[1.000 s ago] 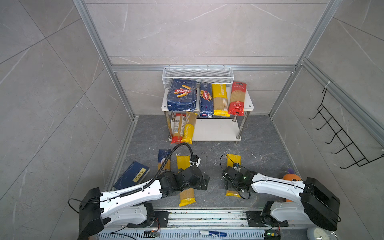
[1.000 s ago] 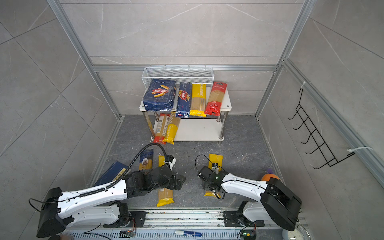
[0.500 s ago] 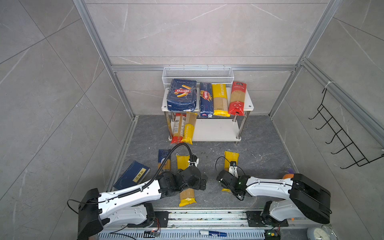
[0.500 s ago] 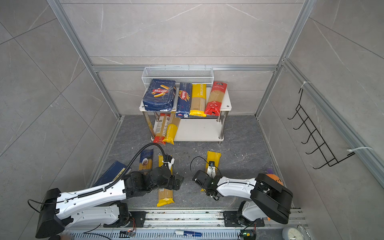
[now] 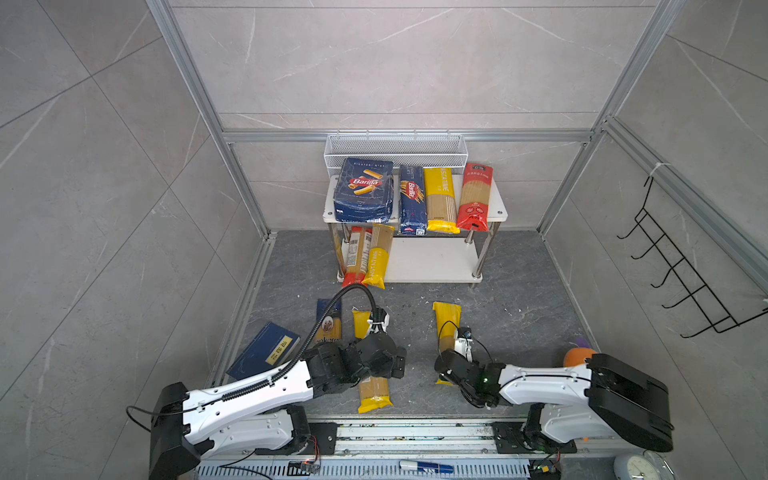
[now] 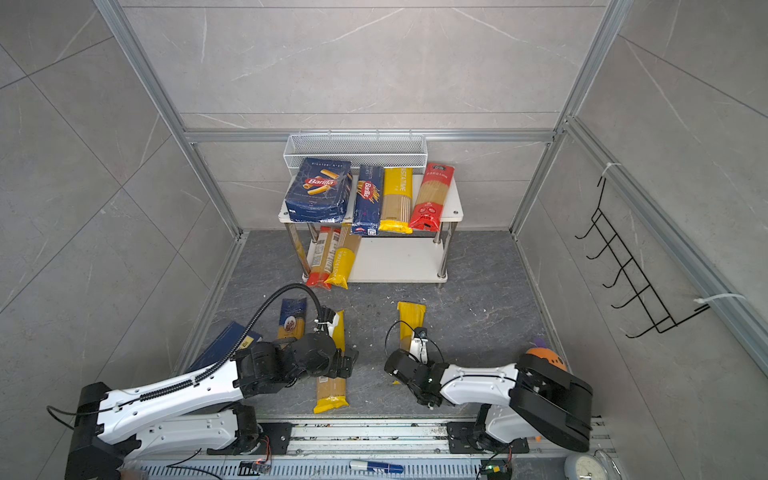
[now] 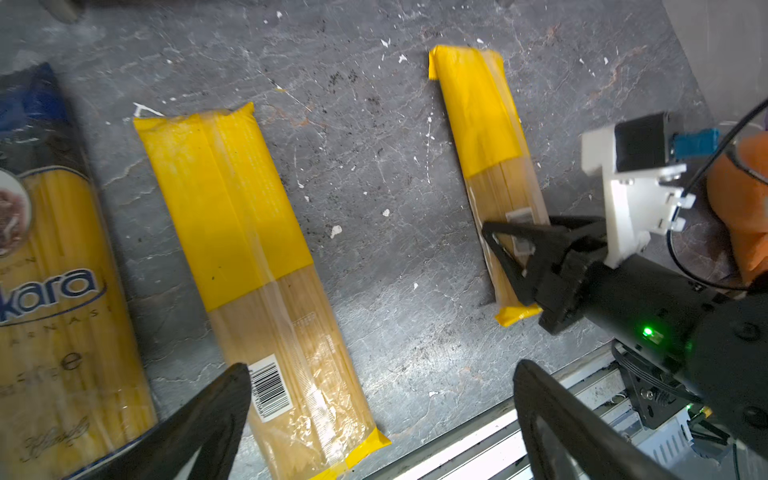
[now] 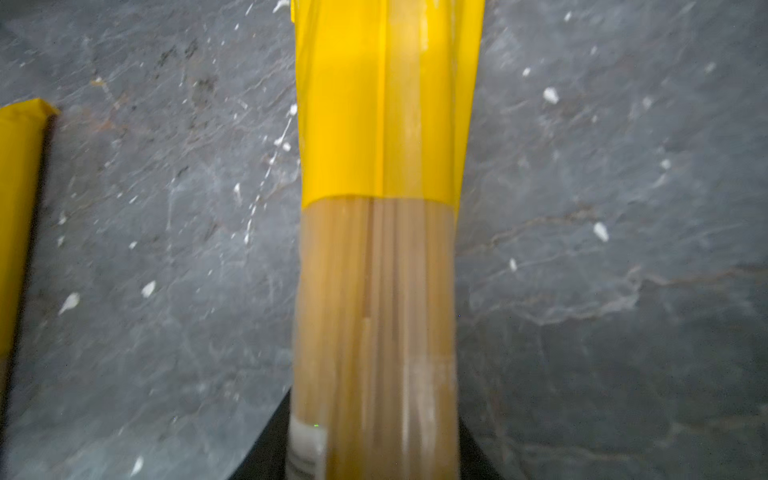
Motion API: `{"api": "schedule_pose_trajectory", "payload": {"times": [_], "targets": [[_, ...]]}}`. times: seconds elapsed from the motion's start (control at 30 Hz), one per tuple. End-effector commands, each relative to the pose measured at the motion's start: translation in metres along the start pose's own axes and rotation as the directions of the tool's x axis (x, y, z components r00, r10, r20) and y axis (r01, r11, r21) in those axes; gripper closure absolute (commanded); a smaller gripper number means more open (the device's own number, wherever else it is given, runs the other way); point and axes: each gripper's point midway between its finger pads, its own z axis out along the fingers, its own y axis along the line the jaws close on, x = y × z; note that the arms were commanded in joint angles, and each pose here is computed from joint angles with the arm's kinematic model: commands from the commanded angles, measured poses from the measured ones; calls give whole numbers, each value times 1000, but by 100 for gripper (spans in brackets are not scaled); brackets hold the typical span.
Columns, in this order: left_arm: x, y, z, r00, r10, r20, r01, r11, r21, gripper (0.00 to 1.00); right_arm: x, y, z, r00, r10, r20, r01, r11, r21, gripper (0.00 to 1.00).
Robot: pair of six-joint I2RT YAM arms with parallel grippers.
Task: Place and organize the pasta boxes and bags onto the shelf
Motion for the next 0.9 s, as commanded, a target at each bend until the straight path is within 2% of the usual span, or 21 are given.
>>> {"api": "schedule_pose_trajectory", "payload": {"times": [0.0,0.13,0.43,0.67,0.87], "targets": [[-15,11,-20,998,-25,62,28,999,-37,0,49,3,-15,971,-60,-229,30,991,-132,78],[-14,19,-25,996,-38,76,42,998,-48,0,29,32,-35,981,-68,-184,17,964,-266,78],[-10,35,-33,993,-66,100,73,995,-71,0,11,72,-40,985,-24,-174,-50,913,-405,79],[-8,50,-45,987,-92,130,102,992,-75,0,-6,93,-32,970,98,-224,-206,823,-529,81],[-9,57,-52,983,-98,153,111,990,-82,0,-24,106,-36,964,136,-227,-248,762,-598,81]]}}
